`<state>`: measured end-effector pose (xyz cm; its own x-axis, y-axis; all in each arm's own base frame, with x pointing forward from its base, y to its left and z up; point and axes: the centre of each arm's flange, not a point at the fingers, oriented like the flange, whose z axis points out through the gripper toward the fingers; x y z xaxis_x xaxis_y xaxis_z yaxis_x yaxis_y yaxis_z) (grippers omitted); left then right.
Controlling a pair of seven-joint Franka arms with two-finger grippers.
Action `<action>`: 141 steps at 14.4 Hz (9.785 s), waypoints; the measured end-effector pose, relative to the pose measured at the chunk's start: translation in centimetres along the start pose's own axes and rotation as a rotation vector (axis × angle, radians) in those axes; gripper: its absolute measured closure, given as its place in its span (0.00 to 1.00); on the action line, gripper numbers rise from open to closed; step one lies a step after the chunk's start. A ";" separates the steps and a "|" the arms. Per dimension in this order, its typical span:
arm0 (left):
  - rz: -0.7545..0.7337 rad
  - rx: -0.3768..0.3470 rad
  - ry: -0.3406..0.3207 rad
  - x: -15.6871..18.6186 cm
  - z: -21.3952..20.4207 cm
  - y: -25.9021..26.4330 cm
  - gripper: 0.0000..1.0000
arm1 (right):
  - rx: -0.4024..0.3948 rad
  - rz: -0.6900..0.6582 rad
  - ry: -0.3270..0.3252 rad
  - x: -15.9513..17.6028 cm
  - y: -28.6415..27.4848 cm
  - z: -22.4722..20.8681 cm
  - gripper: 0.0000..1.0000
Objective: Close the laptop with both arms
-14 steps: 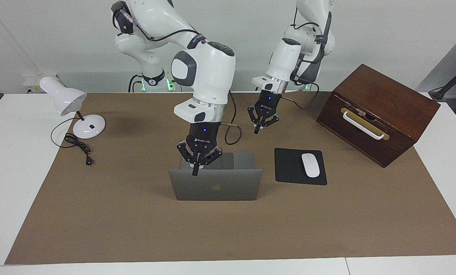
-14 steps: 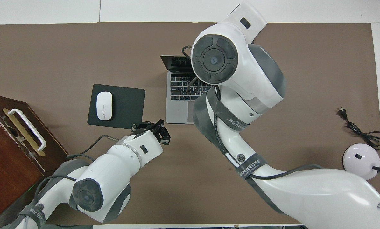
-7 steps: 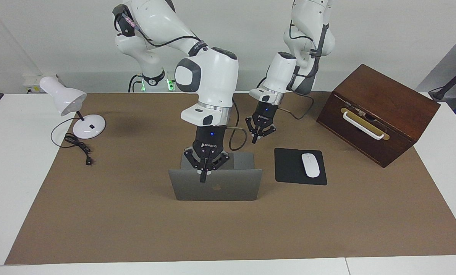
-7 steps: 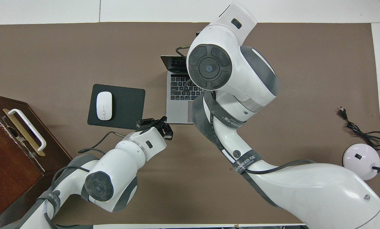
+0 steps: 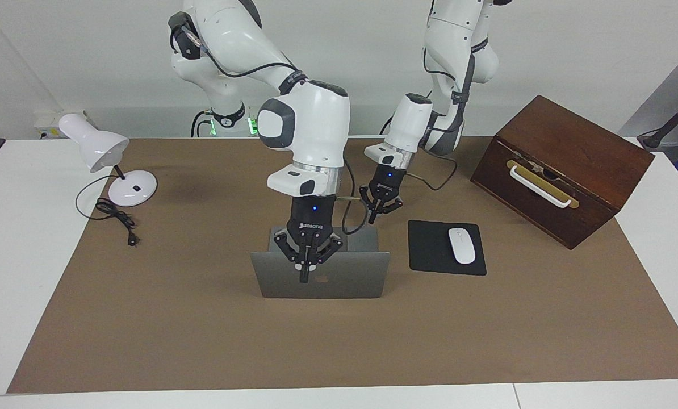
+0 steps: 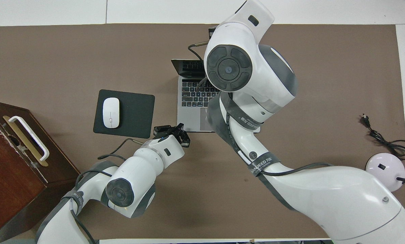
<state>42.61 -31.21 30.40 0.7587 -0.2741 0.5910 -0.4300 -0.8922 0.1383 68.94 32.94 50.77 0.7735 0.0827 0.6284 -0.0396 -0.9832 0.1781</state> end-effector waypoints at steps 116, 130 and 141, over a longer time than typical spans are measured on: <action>0.237 0.017 0.089 -1.7 3.3 -1.7 0.99 | 0.167 0.163 -0.828 -16.3 0.6 7.8 0.99; 0.237 0.017 0.090 -1.7 3.3 -1.7 0.99 | 0.174 0.174 -0.846 -16.5 0.5 8.1 0.99; 0.177 0.020 0.093 -1.5 3.4 -2.2 0.99 | 0.152 0.115 -0.728 -5.8 10.5 -1.2 0.99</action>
<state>44.06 -30.09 26.47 0.6233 -0.3942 0.6754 -0.5424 -0.8401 0.0102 63.28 22.35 49.90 0.9947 -0.0980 -0.0318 -0.0980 -0.9952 0.0019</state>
